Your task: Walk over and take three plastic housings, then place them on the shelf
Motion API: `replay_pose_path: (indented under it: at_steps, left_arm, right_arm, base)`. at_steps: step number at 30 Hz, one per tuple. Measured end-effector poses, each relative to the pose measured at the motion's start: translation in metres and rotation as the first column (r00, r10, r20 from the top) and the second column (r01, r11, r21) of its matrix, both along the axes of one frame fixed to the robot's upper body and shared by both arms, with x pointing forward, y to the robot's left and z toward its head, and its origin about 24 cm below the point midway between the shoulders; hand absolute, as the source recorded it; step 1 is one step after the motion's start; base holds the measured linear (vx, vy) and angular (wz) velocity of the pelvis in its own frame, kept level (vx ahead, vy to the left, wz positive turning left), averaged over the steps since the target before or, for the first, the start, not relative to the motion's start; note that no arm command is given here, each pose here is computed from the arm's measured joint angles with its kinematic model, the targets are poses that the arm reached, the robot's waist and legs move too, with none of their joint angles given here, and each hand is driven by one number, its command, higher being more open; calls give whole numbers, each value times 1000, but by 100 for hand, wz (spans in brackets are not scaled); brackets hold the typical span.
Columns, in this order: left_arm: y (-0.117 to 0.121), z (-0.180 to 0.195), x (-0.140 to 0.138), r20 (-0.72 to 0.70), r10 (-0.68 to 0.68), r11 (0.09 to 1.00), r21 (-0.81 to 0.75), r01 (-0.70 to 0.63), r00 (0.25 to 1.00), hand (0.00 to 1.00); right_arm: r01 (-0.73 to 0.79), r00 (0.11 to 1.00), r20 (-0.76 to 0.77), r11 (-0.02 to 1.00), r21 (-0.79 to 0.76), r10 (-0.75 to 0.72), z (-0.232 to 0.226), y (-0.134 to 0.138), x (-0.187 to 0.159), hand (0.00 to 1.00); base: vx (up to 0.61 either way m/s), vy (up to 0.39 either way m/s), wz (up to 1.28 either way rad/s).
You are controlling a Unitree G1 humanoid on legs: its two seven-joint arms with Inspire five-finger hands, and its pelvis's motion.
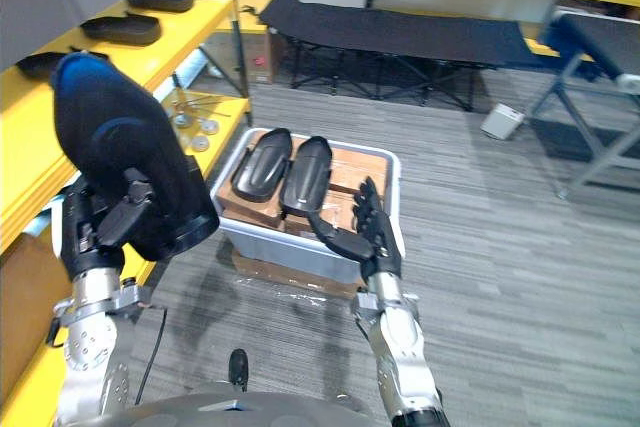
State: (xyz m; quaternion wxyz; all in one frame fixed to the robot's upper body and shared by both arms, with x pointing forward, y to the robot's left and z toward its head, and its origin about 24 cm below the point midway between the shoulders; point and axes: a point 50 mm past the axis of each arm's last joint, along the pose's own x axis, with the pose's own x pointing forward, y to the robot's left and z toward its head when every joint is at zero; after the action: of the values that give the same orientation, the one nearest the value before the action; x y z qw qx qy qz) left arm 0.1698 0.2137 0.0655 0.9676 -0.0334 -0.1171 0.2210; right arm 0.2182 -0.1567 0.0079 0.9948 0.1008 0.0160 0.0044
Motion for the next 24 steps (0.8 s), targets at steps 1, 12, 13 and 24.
replay_pose_path:
  at_steps: [1,12,13,24]
  left_arm:
    - [3,-1,-4,-8,15,1000,-7,-15,1000,0]
    - [7,-11,-16,-31,-89,993,-80,86,996,0]
    - [5,-10,-15,-27,-108,991,-79,106,994,0]
    - [-19,-11,13,-15,-333,942,-41,332,943,0]
  right_arm:
    - [-12,1000,2,1000,1,12,1,3,2,100]
    - [-57,998,-12,995,-80,56,1,5,9,100]
    - [-58,998,-13,995,-81,57,1,6,8,100]
    - [-19,999,-46,998,-57,16,-8,-3,-8,100]
  base:
    - [28,-46,59]
    - [4,16,81]
    - [-27,31,57]
    - [-13,-74,51]
